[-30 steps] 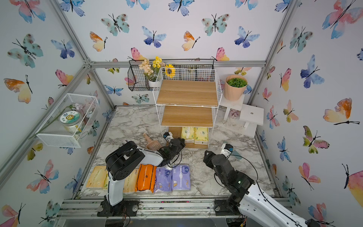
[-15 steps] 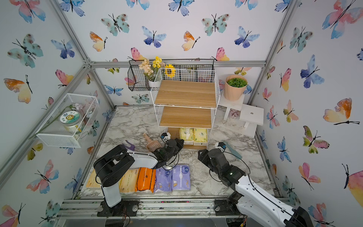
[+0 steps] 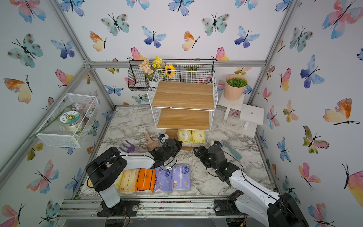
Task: Remove the tissue boxes from the shelf
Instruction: Pick up a box of tissues from the shelf.
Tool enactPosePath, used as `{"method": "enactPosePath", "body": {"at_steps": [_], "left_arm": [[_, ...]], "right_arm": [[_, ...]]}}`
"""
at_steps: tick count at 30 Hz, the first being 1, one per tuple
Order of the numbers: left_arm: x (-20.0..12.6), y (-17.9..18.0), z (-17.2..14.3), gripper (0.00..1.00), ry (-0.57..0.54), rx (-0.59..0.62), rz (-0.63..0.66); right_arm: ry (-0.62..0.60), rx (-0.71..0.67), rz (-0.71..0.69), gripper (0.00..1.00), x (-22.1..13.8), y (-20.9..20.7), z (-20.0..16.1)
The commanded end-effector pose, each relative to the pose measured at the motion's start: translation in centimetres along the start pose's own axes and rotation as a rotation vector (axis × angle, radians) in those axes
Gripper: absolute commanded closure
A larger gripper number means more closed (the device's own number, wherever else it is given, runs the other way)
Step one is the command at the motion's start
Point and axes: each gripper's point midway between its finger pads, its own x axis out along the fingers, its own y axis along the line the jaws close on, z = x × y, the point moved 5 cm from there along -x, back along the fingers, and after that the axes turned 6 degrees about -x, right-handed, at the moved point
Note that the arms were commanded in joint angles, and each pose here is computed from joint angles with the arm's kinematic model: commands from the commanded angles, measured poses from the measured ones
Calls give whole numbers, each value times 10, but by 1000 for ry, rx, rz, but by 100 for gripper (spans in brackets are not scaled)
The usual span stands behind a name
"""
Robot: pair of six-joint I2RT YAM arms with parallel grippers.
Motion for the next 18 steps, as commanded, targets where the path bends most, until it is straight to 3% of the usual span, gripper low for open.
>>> {"method": "enactPosePath", "body": {"at_steps": [1, 9, 18], "left_arm": [[7, 9, -4, 100, -49, 21, -34], [7, -1, -25, 100, -118, 0, -146], [-24, -9, -19, 100, -219, -60, -31]], "right_arm": [[-2, 0, 35, 21, -2, 5, 1], [-18, -12, 1, 21, -14, -3, 0], [-16, 23, 29, 21, -15, -10, 0]]}}
